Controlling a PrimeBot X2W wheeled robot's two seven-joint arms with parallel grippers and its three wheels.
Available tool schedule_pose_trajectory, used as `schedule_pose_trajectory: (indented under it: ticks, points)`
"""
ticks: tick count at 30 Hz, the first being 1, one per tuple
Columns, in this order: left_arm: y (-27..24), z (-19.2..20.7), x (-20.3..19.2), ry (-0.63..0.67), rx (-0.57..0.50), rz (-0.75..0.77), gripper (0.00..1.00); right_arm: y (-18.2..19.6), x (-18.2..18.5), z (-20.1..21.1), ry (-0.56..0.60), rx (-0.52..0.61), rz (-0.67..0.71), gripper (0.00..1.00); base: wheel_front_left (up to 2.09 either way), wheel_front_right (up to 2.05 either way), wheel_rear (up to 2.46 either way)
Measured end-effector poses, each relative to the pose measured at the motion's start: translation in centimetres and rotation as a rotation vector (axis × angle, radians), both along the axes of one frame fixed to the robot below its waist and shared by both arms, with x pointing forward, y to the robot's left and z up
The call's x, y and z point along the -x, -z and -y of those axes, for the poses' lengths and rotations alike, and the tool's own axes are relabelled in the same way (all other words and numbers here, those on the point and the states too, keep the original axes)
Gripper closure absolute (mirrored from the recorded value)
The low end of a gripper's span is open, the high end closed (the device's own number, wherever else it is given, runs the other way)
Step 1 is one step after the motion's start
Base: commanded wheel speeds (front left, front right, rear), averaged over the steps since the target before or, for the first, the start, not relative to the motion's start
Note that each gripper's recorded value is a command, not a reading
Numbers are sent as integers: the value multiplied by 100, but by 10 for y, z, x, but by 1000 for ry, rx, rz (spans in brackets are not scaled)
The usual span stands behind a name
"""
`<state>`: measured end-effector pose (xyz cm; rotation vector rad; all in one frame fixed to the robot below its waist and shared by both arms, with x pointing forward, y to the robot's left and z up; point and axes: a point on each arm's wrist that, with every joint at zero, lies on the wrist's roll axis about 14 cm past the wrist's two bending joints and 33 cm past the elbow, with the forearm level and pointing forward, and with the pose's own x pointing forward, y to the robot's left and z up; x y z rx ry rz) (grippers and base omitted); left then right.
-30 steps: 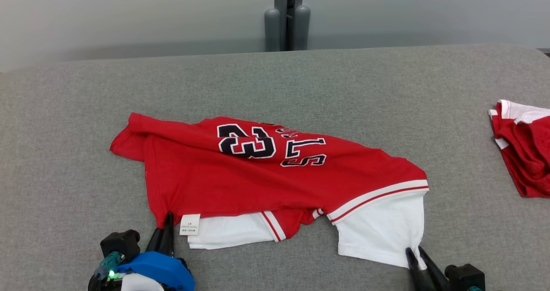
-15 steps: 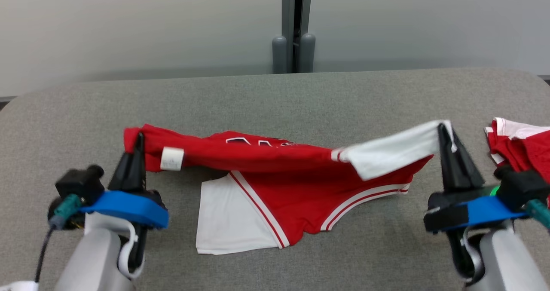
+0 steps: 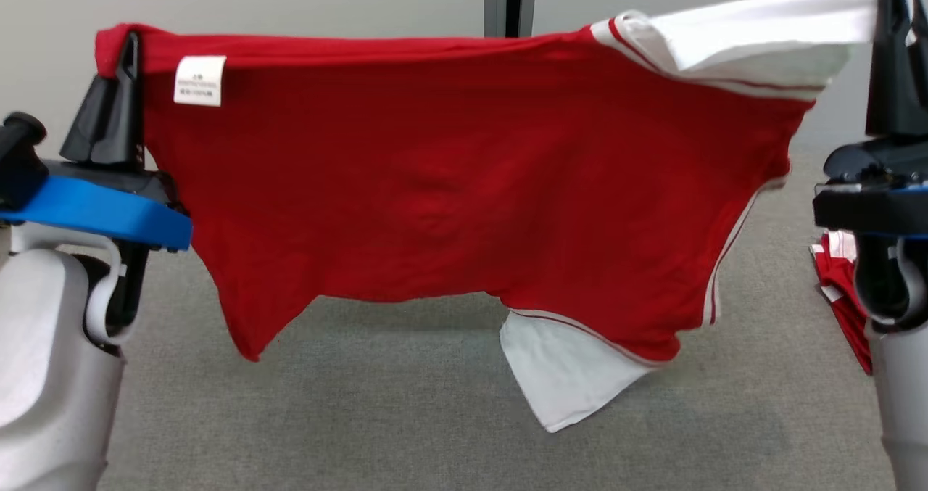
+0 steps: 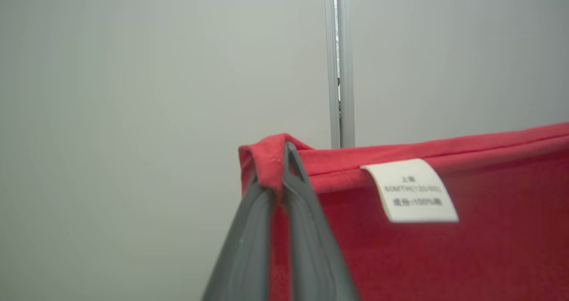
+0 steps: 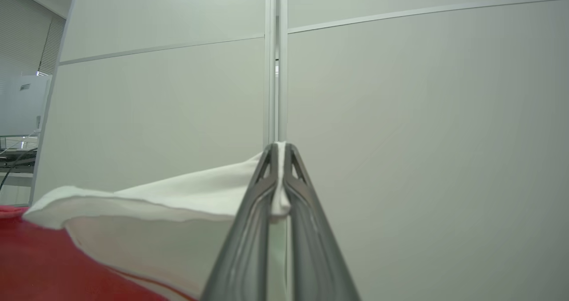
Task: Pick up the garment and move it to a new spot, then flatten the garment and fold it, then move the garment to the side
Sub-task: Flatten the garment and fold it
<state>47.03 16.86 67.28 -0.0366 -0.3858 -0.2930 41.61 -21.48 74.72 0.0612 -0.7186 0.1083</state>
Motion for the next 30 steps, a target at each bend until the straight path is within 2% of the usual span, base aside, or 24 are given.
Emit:
schedule_pose_trajectory:
  ticks: [4, 9, 20, 25, 30]
  points:
    - [-21, -5, -3, -9, -28, 23, 100, -24, -5, -2, -8, 35, 47, 100, 0, 0, 0]
    - [-29, -1, -22, 0, -53, 17, 100, -38, -32, -6, -6, 111, 40, 100, 0, 0, 0]
    - [-41, 10, -108, -7, -76, 49, 100, -79, -127, 0, 113, 243, 56, 100, 0, 0, 0]
    - [-53, 9, -144, -29, -50, 109, 100, -104, -160, 10, 183, 242, 107, 100, 0, 0, 0]
    - [-27, 3, -176, -55, -29, 73, 100, -88, -191, 11, 208, 249, 91, 100, 0, 0, 0]
